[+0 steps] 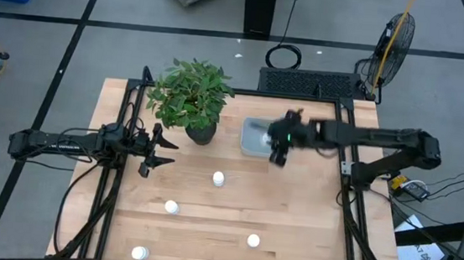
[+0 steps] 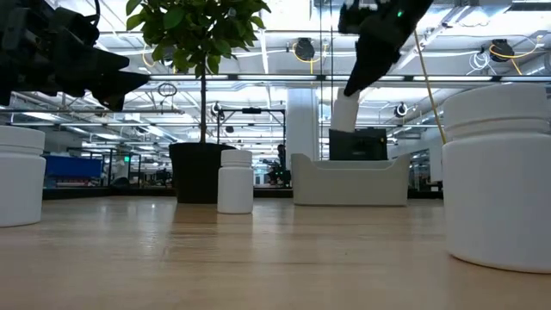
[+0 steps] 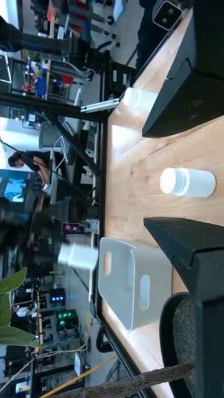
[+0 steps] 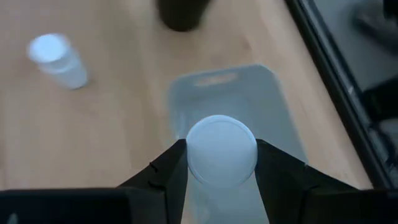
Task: Pick and place pill bottles into a basket
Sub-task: Put the white pill bottle into the gray bin
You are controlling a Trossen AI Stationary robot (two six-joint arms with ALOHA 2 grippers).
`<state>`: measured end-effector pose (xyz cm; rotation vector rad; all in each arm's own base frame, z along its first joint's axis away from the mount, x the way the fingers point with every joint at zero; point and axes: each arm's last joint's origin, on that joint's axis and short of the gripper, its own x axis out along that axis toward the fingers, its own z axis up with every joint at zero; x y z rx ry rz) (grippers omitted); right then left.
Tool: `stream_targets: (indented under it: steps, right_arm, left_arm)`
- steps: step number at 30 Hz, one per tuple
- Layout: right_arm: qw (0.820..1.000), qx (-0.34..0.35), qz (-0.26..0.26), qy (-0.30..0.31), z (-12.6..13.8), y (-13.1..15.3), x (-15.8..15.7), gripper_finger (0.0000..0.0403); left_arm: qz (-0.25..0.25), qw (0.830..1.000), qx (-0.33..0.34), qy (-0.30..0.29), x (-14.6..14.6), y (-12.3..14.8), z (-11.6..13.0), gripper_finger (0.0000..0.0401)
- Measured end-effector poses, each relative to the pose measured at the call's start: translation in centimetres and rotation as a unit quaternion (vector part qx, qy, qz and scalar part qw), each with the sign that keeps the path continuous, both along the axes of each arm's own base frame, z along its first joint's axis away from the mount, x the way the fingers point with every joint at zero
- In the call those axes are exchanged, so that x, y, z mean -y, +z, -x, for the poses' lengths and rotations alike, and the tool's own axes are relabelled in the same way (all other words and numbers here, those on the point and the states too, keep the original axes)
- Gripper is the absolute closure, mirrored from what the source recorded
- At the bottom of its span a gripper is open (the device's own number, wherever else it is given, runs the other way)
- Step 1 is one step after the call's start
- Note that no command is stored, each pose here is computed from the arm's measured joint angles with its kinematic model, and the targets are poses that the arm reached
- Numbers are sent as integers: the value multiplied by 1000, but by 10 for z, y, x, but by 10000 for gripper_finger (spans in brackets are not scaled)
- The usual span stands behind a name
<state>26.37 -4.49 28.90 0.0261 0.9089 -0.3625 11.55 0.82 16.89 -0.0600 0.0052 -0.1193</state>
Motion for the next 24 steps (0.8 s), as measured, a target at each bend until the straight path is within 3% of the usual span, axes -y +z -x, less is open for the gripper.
stream_targets:
  steps: [8, 16, 24]
  right_arm:
    - [996, -44, -69, -22, -4, -28, 53, 255]
    - [993, -89, -80, -20, -21, -62, 70, 250]
    - [991, -66, -109, -31, -9, -78, 83, 247]
  left_arm:
    - [0, 1000, 0, 0, 0, 0, 0, 178]
    - [0, 1000, 0, 0, 0, 0, 0, 178]
    - [0, 1000, 0, 0, 0, 0, 0, 178]
